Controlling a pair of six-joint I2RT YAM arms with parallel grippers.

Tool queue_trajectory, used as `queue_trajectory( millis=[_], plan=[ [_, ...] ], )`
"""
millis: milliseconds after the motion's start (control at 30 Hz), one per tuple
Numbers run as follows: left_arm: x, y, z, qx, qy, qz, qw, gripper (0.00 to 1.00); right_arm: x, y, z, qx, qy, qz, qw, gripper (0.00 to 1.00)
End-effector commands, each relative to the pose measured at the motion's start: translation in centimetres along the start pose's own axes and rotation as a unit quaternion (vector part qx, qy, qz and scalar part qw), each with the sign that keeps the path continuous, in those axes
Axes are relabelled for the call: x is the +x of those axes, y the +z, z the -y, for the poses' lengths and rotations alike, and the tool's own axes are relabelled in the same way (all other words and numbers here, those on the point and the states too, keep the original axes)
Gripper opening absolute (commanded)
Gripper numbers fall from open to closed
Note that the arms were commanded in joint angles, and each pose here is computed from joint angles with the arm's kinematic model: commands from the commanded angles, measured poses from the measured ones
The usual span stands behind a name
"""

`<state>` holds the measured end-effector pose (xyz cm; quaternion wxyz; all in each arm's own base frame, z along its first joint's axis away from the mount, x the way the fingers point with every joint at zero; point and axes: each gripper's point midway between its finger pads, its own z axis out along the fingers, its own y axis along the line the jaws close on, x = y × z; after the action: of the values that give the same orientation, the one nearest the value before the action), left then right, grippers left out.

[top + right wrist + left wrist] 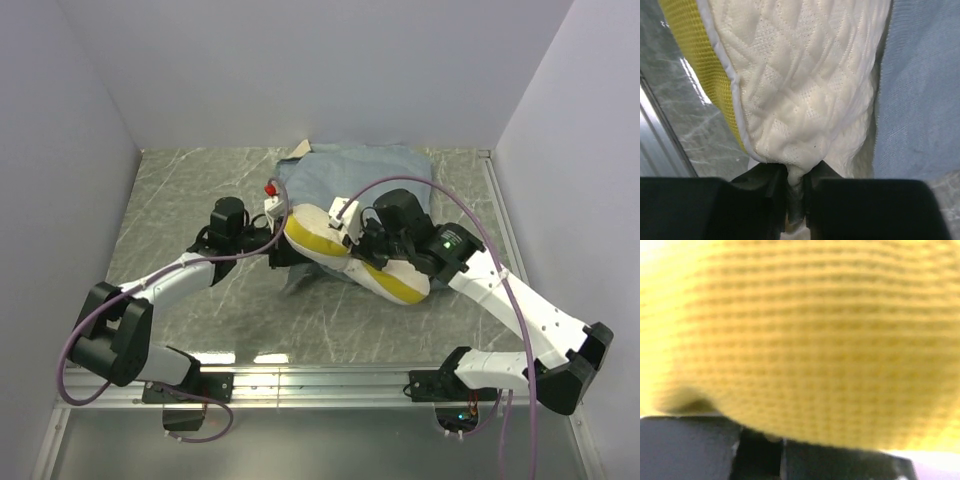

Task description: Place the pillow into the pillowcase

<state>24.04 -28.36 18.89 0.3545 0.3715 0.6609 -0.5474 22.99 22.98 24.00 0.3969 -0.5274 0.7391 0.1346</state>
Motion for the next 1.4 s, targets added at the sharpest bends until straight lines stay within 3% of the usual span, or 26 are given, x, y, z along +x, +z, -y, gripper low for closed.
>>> queue_trajectory(
  millis=[0, 100, 200, 433, 567, 633, 700, 733, 767, 833, 867, 933, 1100, 1200, 1333, 1367],
  plan=[
    [-4.0, 0.2, 4.5, 0.069, -0.056, 0.052, 0.995, 0.0, -5.4, -0.7, 1.0, -0.006, 0.017, 0.07, 0.997, 0.26],
    [-6.6, 0.2, 4.8, 0.073, -0.068, 0.093, 0.991, 0.0, -4.0, -1.8, 2.2, -0.005, 0.06, 0.047, 0.997, 0.59],
    [-8.3, 0.0, 4.7, 0.076, -0.089, 0.121, 0.986, 0.0, -1.6, -3.8, 3.6, 0.015, 0.089, 0.035, 0.995, 0.7],
    [-9.2, -0.1, 2.1, 0.062, -0.131, 0.136, 0.98, 0.0, 5.4, -10.6, 8.0, 0.103, 0.172, 0.008, 0.98, 0.78],
    [-10.0, -0.5, 1.2, 0.059, -0.15, 0.151, 0.975, 0.0, 13.1, -13.6, 10.3, 0.17, 0.233, -0.051, 0.956, 0.79],
    [-10.2, -0.5, 0.6, 0.053, -0.147, 0.149, 0.976, 0.0, 15.7, -13.5, 9.9, 0.155, 0.25, -0.068, 0.953, 0.79],
    [-10.3, -0.5, 0.4, 0.048, -0.14, 0.147, 0.978, 0.0, 14.6, -13.4, 8.9, 0.115, 0.26, -0.044, 0.958, 0.75],
    [-9.9, -0.4, 0.2, 0.043, -0.136, 0.142, 0.98, 0.0, 13.7, -13.2, 8.8, 0.095, 0.265, -0.027, 0.959, 0.67],
    [-9.6, -0.4, 0.1, 0.041, -0.135, 0.138, 0.98, 0.0, 12.3, -12.8, 8.6, 0.076, 0.268, 0.0, 0.96, 0.49],
    [-8.7, -0.4, -0.1, 0.033, -0.138, 0.125, 0.982, 0.0, 9.2, -11.0, 8.5, 0.041, 0.264, 0.034, 0.963, 0.33],
    [-7.8, -0.4, -0.2, 0.028, -0.147, 0.116, 0.982, 0.0, 8.3, -10.2, 8.6, 0.037, 0.255, 0.034, 0.966, 0.15],
    [-6.8, -0.6, 0.0, 0.025, -0.134, 0.1, 0.986, 0.0, 4.9, -7.9, 8.5, 0.02, 0.225, 0.058, 0.972, 0.0],
    [-2.5, -0.8, 1.2, 0.014, -0.158, 0.053, 0.986, 0.0, -5.4, -6.4, 9.0, -0.033, 0.214, 0.149, 0.965, 0.0],
    [-2.5, -1.1, 2.5, 0.032, -0.155, 0.064, 0.985, 0.0, -8.9, -3.6, 7.5, -0.072, 0.215, 0.151, 0.962, 0.0],
    [-4.4, -1.8, 3.5, 0.041, -0.171, 0.099, 0.979, 0.0, -7.4, 0.4, 5.0, -0.095, 0.215, 0.109, 0.966, 0.08],
    [-4.5, -2.2, 3.0, 0.031, -0.185, 0.114, 0.976, 0.0, -5.9, 1.7, 3.8, -0.105, 0.217, 0.085, 0.967, 0.18]
  ],
)
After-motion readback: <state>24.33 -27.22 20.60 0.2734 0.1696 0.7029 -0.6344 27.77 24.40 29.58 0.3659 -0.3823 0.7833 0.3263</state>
